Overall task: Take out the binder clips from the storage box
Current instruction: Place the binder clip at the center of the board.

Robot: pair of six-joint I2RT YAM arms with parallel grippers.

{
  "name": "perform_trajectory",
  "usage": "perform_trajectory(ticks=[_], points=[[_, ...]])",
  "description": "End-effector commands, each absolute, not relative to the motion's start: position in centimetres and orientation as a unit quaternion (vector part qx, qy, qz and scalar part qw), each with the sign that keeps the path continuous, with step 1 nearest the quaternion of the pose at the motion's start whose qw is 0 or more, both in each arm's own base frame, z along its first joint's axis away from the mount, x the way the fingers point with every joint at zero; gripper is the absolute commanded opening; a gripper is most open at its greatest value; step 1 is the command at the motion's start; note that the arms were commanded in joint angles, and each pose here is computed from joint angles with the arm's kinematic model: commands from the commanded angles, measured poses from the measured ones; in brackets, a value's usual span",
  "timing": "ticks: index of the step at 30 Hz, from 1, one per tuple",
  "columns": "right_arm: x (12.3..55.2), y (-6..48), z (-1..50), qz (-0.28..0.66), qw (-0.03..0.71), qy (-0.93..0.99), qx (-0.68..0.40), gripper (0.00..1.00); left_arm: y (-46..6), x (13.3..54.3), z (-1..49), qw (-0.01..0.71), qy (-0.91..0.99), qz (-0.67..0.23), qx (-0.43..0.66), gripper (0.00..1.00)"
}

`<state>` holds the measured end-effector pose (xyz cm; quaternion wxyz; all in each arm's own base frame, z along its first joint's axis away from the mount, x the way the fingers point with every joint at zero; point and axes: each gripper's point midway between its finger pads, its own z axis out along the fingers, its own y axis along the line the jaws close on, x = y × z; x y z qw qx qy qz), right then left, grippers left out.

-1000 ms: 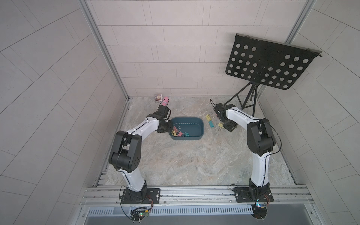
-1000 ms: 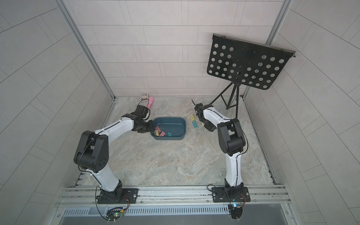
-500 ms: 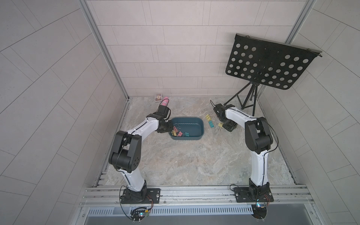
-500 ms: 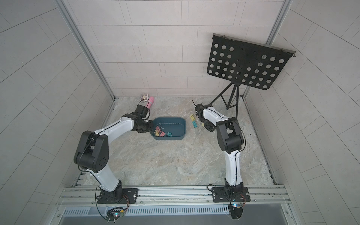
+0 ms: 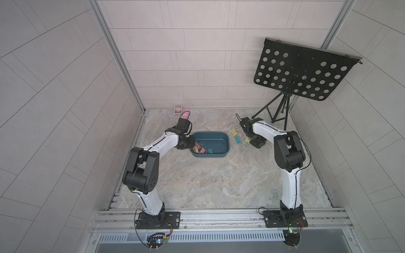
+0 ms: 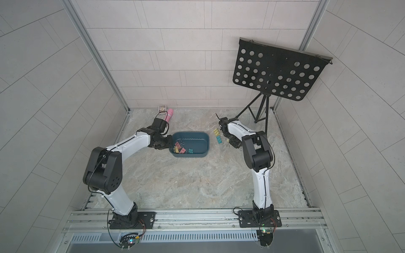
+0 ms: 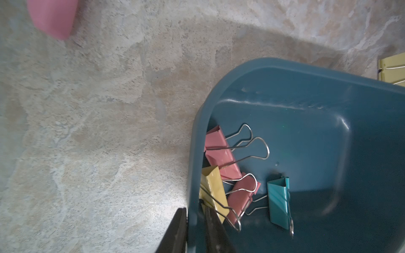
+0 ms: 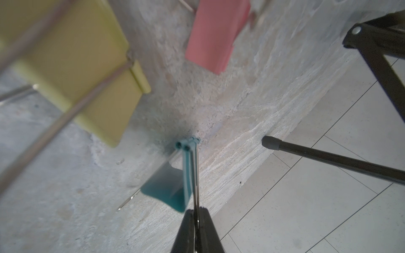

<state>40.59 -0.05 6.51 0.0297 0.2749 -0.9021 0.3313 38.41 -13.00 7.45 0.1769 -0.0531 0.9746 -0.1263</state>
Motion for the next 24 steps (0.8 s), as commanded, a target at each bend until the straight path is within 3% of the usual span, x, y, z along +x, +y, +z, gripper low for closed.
perform_trajectory(ticks=[1,15,21,24], points=[[40.9,-0.3,6.7,0.336,0.03,-0.903,0.266,0.12,-12.7,38.8,8.3,0.188,0.973,-0.124,-0.048,0.24],[41.1,0.8,7.8,0.298,0.003,-0.921,0.25,0.16,-12.7,38.8,8.4,0.19,0.973,-0.123,-0.049,0.24],[42.1,3.3,12.1,0.226,-0.091,-0.945,0.218,0.19,-12.3,38.8,8.4,0.194,0.973,-0.118,-0.052,0.24],[42.5,5.2,14.9,0.171,-0.151,-0.952,0.205,0.28,-12.3,38.9,8.4,0.196,0.972,-0.12,-0.054,0.24]])
